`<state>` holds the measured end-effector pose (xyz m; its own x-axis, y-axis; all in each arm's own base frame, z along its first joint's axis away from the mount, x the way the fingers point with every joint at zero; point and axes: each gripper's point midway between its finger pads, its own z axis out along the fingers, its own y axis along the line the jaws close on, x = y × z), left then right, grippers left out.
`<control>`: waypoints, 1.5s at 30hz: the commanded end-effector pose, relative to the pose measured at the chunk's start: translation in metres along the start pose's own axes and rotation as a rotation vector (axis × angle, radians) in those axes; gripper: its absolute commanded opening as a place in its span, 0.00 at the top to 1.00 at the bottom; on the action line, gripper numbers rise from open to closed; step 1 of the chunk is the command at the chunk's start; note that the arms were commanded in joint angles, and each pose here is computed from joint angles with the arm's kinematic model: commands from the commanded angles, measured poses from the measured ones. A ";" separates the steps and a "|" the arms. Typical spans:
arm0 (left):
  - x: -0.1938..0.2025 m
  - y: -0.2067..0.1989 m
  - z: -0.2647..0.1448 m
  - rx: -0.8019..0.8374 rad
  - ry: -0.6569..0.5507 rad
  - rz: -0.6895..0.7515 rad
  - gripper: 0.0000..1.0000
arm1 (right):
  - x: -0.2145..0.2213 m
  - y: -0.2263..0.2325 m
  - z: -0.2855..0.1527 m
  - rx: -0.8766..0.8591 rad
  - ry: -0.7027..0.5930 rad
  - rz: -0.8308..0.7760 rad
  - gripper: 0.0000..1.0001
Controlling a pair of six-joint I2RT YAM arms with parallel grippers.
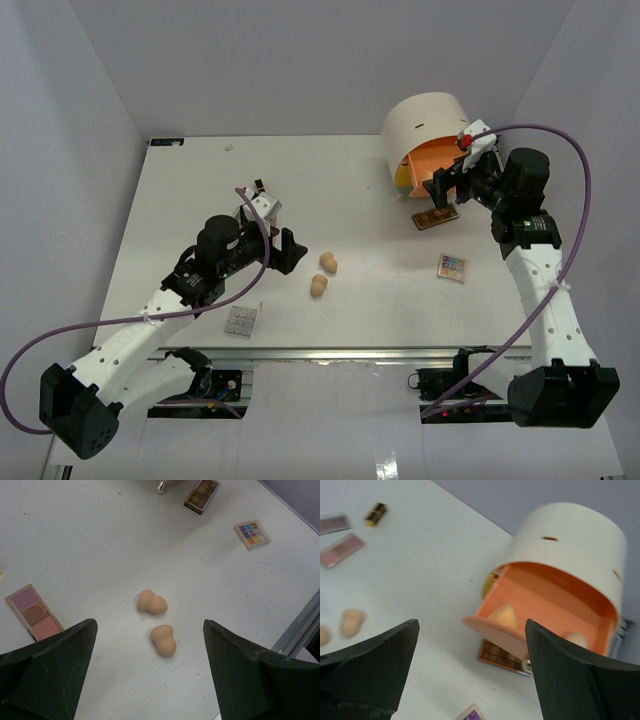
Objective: Organize the makeup
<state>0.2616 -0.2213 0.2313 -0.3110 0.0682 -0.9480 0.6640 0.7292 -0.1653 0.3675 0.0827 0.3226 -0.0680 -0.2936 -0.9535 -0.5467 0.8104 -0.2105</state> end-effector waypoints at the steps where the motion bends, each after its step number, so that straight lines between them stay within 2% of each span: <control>1: 0.001 -0.012 0.005 0.068 0.021 -0.018 0.02 | 0.001 0.103 -0.040 -0.476 -0.126 -0.026 0.08; 4: 0.009 -0.014 0.012 0.087 0.056 -0.033 0.02 | 0.021 0.137 -0.057 -0.621 -0.155 -0.006 0.08; 6: 0.014 -0.015 0.016 0.093 0.078 -0.052 0.02 | 0.038 0.150 -0.063 -0.654 -0.160 -0.014 0.08; 13: 0.030 -0.024 0.029 0.134 0.161 -0.170 0.07 | 0.073 0.154 -0.074 -0.594 -0.210 -0.049 0.07; 23: 0.037 -0.017 0.051 0.075 0.228 -0.289 0.08 | 0.074 0.139 -0.075 -0.481 -0.198 -0.055 0.04; 31: 0.055 0.004 0.059 -0.062 0.294 -0.327 0.08 | 0.072 0.133 -0.076 -0.433 -0.197 -0.051 0.04; 40: 0.083 0.013 0.067 -0.174 0.401 -0.279 0.16 | 0.076 0.130 -0.073 -0.419 -0.187 -0.039 0.04; 45: 0.087 0.018 0.070 -0.219 0.426 -0.249 0.22 | 0.076 0.128 -0.074 -0.412 -0.187 -0.034 0.04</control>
<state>0.2842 -0.2544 0.1155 -0.7438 0.1066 -0.6598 0.4099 0.8526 -0.3243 0.2267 0.1289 0.2331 0.0571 -0.1931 -0.9795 -0.8462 0.5112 -0.1501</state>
